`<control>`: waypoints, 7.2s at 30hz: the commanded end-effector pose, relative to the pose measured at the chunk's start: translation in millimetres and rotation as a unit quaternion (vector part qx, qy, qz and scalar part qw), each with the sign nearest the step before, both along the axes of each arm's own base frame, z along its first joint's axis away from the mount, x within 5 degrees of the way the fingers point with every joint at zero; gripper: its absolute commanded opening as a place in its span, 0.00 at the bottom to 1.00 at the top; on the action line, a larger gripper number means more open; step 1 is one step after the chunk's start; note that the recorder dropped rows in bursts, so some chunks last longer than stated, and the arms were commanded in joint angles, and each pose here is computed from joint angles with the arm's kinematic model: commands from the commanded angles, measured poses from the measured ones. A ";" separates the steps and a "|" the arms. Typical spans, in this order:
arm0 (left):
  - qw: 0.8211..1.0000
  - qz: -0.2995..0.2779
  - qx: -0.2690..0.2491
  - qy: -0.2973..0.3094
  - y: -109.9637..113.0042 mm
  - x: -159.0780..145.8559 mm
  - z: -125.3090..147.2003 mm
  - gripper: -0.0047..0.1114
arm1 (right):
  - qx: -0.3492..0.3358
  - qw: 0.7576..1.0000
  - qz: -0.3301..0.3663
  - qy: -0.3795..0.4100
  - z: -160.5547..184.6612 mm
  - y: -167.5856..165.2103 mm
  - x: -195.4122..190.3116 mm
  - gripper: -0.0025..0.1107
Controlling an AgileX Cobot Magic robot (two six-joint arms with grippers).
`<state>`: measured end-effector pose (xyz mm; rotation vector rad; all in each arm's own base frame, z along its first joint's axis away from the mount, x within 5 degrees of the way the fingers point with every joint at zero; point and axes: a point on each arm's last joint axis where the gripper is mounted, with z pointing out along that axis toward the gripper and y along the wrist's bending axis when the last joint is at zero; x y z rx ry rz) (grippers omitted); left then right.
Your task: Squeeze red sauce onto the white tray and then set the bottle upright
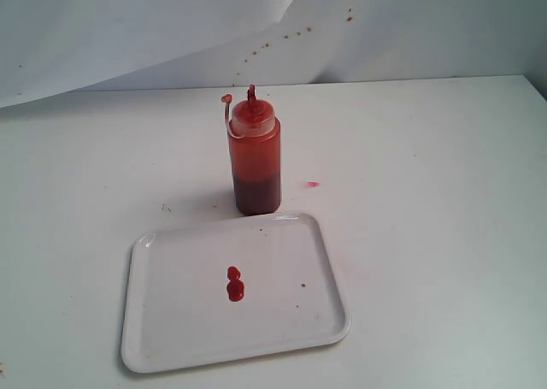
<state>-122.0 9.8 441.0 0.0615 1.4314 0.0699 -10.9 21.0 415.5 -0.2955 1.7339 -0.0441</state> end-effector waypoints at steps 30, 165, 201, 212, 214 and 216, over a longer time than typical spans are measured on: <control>0.998 0.040 -0.039 -0.025 1.1 -29.3 -14.6 0.04 | -0.029 0.996 -0.001 -0.086 -39.5 -3.5 -53.0 0.02; 0.997 -0.005 -0.030 0.076 -10.0 178.5 -237.1 0.04 | 0.054 0.996 -0.061 -0.037 -219.8 -19.3 66.8 0.02; 0.997 -0.005 -0.030 0.076 -10.0 178.5 -237.1 0.04 | 0.056 0.996 -0.062 -0.037 -219.8 -19.3 66.8 0.02; 0.997 -0.005 -0.030 0.076 -10.0 178.5 -237.1 0.04 | 0.056 0.996 -0.062 -0.037 -219.8 -19.3 66.8 0.02; 0.997 -0.005 -0.030 0.076 -10.0 178.5 -237.1 0.04 | 0.056 0.996 -0.062 -0.037 -219.8 -19.3 66.8 0.02; 0.997 -0.005 -0.030 0.076 -10.0 178.5 -237.1 0.04 | 0.056 0.996 -0.062 -0.037 -219.8 -19.3 66.8 0.02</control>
